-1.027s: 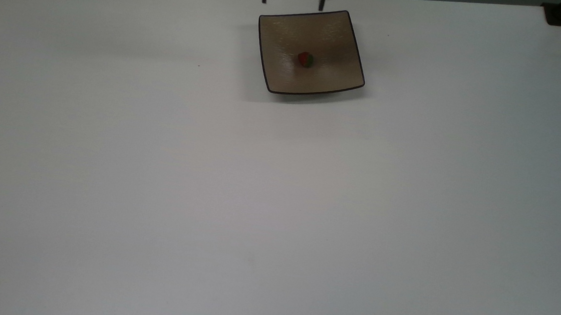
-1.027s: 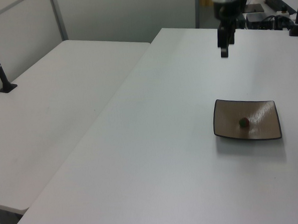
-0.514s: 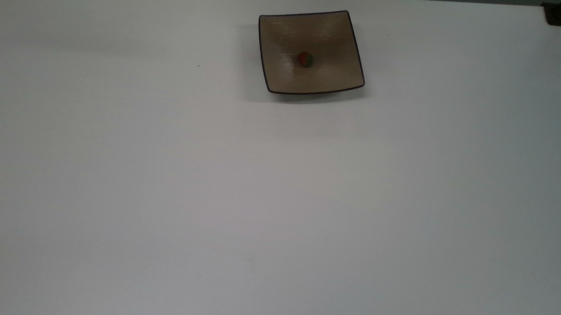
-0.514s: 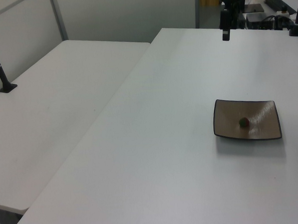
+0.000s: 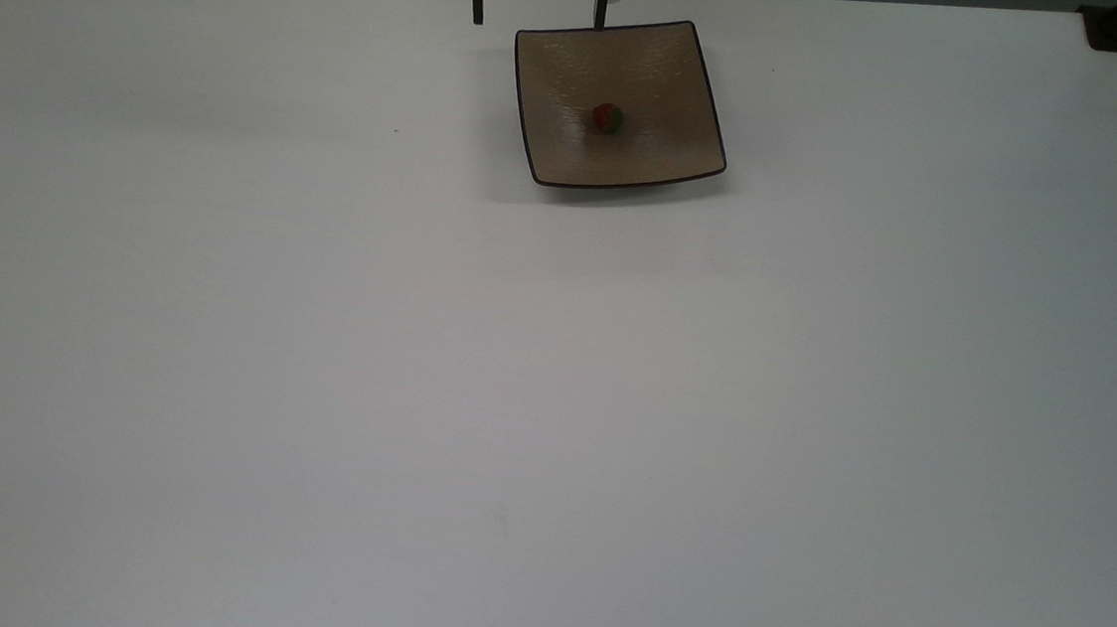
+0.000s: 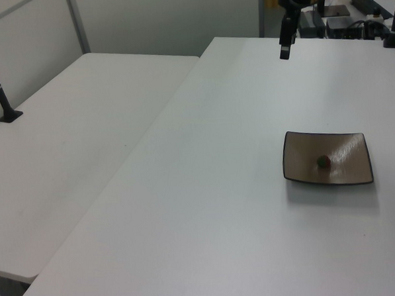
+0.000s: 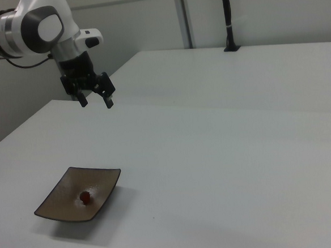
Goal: Strawberries on a ceramic plate
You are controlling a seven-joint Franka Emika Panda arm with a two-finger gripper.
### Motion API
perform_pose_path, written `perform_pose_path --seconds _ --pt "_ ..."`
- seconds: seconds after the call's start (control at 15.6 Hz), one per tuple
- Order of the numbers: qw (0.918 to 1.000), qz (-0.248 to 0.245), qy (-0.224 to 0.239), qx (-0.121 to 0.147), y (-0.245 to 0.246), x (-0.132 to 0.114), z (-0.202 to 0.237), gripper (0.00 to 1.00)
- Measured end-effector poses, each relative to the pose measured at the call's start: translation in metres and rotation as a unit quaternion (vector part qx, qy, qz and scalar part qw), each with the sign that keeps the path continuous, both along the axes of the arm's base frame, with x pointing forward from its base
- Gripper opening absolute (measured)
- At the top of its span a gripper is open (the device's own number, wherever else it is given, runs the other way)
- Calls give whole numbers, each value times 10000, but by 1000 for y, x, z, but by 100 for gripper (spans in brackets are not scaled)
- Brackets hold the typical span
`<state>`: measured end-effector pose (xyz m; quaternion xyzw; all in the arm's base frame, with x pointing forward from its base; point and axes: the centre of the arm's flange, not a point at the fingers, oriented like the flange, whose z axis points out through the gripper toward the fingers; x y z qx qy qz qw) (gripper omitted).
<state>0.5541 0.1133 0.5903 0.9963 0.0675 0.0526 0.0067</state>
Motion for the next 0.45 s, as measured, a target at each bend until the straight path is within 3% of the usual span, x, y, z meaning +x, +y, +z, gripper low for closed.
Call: perform_pose_path --seconds 0.45 --pt "10000 32 7 -2 3 0 -1 100"
